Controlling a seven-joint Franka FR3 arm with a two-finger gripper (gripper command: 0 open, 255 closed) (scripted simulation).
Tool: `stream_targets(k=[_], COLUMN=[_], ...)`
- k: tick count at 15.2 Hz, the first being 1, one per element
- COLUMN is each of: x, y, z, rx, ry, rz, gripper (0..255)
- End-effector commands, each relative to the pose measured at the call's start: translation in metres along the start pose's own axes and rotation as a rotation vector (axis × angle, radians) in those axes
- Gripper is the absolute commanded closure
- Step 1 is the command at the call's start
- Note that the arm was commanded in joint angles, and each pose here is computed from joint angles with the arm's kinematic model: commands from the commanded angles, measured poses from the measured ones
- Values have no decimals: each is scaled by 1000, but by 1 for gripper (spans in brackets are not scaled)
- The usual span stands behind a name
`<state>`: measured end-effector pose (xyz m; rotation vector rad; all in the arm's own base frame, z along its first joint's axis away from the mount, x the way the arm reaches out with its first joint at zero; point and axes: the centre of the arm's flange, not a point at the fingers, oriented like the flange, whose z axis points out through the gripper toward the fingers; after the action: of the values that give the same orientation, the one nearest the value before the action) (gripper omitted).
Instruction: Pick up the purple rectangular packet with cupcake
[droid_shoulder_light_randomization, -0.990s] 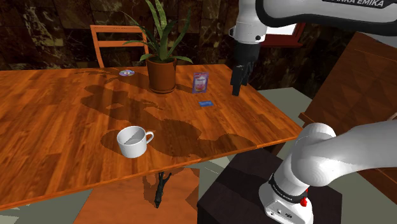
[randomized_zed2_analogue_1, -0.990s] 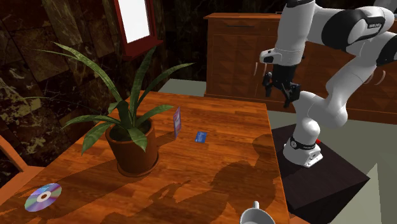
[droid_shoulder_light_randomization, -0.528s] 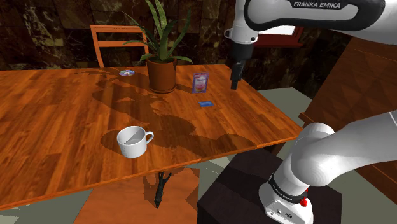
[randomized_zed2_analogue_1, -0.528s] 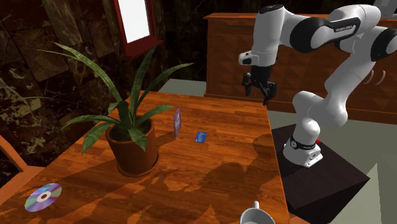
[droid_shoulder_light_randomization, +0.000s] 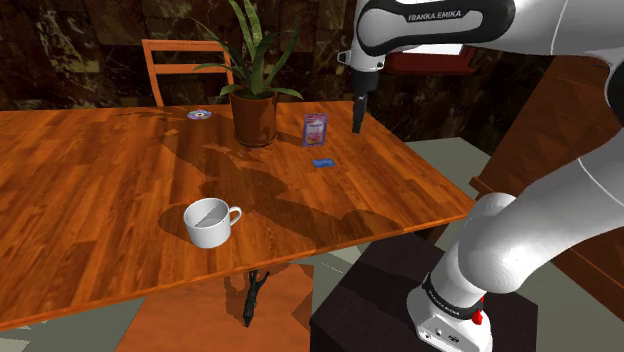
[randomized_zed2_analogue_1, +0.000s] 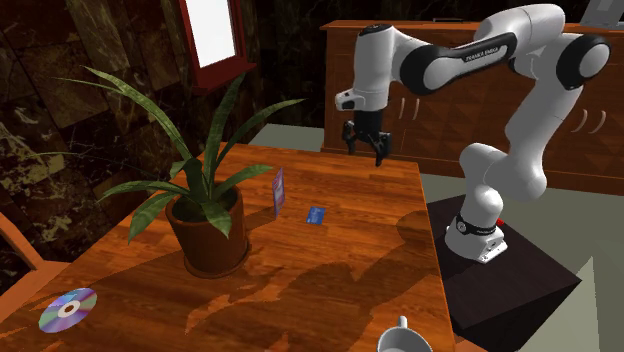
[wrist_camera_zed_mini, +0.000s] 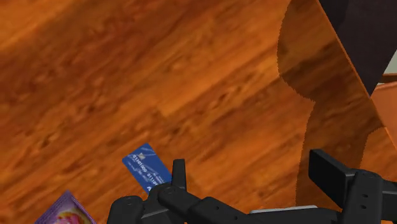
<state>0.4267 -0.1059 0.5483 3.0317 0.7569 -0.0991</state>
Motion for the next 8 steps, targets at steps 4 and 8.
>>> stream_targets(k=[4, 8], x=[30, 59], y=[58, 99], z=[13, 24], rx=[-7, -10], ry=[12, 21], rz=[-125, -222], gripper=[0, 0])
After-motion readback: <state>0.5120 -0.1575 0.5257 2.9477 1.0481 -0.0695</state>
